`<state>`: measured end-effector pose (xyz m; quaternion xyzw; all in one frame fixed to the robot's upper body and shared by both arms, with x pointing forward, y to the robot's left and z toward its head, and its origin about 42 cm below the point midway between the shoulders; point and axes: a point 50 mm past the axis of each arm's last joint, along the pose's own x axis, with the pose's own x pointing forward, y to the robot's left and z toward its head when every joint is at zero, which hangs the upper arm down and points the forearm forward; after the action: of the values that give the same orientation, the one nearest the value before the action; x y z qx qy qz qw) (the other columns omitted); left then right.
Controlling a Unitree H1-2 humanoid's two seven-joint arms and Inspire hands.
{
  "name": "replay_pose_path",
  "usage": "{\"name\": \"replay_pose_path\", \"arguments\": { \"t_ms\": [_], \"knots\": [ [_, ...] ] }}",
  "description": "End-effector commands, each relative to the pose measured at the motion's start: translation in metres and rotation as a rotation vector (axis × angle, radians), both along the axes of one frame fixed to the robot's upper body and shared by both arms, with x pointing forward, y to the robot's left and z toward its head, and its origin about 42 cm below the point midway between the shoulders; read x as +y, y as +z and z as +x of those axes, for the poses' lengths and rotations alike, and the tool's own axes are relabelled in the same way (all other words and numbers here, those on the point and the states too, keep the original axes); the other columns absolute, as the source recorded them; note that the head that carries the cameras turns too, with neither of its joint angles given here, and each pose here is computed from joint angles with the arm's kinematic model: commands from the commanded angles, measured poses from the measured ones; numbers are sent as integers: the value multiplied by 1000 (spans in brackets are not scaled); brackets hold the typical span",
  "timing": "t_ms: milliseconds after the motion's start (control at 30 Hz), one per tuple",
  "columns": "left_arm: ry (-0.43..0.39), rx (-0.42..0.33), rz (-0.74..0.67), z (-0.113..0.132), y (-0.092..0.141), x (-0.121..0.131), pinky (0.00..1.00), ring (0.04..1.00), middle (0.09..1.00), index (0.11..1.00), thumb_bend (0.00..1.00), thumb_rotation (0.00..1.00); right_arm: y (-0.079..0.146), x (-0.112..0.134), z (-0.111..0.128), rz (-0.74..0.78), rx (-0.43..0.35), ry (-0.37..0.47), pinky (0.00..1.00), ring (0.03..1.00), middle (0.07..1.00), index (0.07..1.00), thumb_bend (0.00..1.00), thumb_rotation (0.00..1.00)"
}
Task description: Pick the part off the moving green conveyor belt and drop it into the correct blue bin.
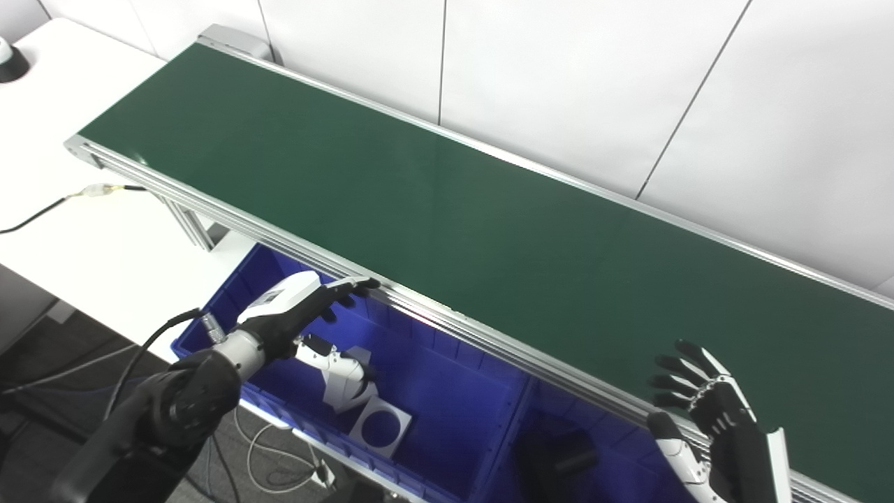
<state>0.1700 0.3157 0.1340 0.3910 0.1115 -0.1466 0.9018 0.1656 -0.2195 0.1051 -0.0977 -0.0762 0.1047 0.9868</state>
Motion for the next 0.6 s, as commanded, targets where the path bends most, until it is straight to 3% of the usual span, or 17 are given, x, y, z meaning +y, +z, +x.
{"name": "replay_pose_path", "arguments": {
  "t_ms": [0,233,333,500,567],
  "knots": [
    [-36,-152,-104,1,28,-9,610,723,801,816,607,545,7,3,1,13,-58,12,570,659,739,818,592,529],
    [-132,-316,-402,2,61,-48,604,680,742,769,594,615,1,6,-1,7,-58,19,570,659,741,817,601,519],
    [-190,-335,-484,10,67,-69,624,688,738,760,525,582,-1,8,-2,4,-59,16,572,659,740,815,612,523],
    [-232,-316,-555,20,54,-92,640,705,752,774,542,685,-4,10,-5,3,-54,10,584,670,745,814,623,526],
    [-233,-310,-582,22,44,-98,651,707,750,778,603,768,-5,11,-6,2,-52,8,588,674,746,814,623,522]
  ]
}}
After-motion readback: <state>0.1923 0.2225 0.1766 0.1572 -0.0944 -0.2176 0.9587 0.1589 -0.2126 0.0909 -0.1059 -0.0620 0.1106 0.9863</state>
